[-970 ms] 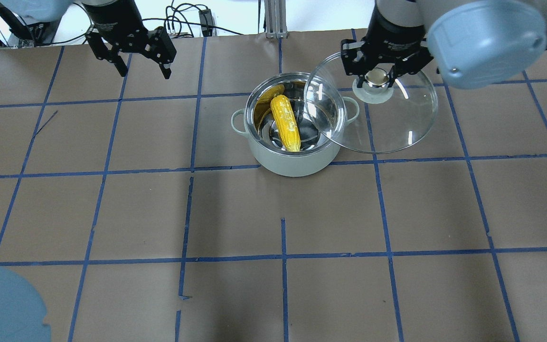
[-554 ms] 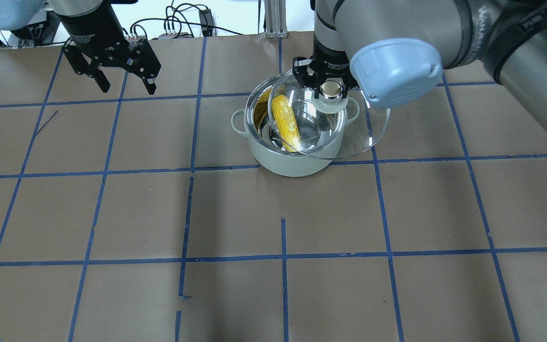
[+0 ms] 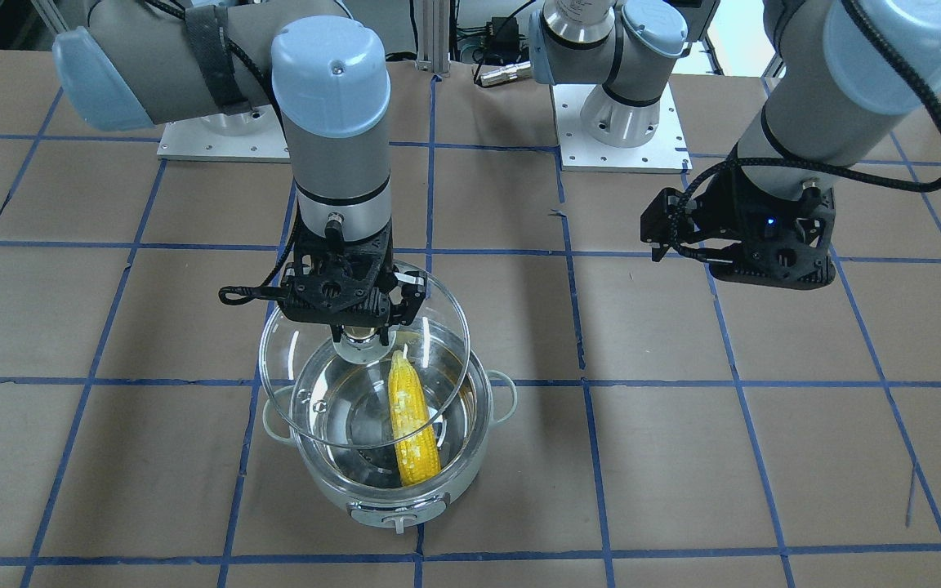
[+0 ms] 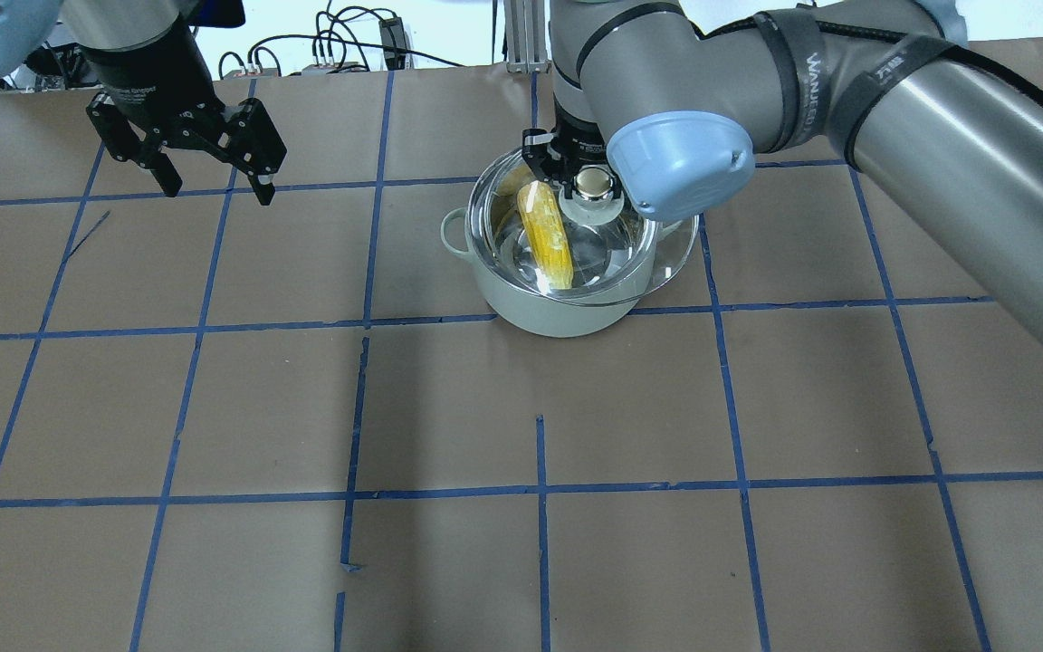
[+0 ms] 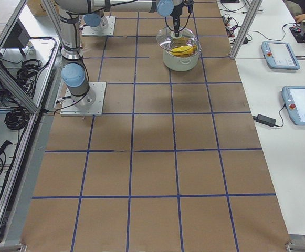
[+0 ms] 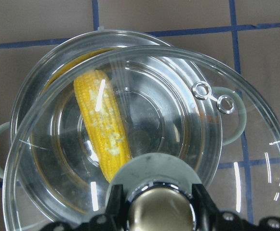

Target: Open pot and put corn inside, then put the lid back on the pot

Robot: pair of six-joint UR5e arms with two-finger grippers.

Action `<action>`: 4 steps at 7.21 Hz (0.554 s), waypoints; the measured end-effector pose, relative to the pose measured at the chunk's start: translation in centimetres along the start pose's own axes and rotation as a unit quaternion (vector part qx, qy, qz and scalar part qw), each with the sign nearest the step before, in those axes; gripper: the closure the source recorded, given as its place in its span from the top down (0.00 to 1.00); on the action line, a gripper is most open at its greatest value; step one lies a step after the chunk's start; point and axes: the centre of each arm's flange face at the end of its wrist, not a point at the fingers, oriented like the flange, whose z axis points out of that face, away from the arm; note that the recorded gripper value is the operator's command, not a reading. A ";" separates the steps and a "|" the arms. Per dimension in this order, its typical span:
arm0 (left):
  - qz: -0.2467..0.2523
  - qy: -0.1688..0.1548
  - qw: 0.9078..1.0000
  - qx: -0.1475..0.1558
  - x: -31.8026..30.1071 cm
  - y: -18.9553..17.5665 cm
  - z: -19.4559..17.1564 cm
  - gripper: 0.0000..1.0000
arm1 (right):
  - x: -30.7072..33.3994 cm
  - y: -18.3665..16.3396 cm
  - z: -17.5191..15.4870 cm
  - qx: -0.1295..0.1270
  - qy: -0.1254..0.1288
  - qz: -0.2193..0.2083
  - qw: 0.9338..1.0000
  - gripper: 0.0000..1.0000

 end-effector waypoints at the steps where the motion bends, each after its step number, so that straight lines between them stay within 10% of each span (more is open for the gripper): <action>1: 0.000 0.001 1.000 0.002 0.0 0.1 -0.2 1.00 | -0.5 -0.1 0.8 -0.001 -0.001 -0.003 1.000 0.36; 4: 0.002 0.003 1.000 0.007 0.2 0.1 -0.5 1.00 | -1.9 -0.3 2.9 0.001 -0.005 -0.009 1.000 0.36</action>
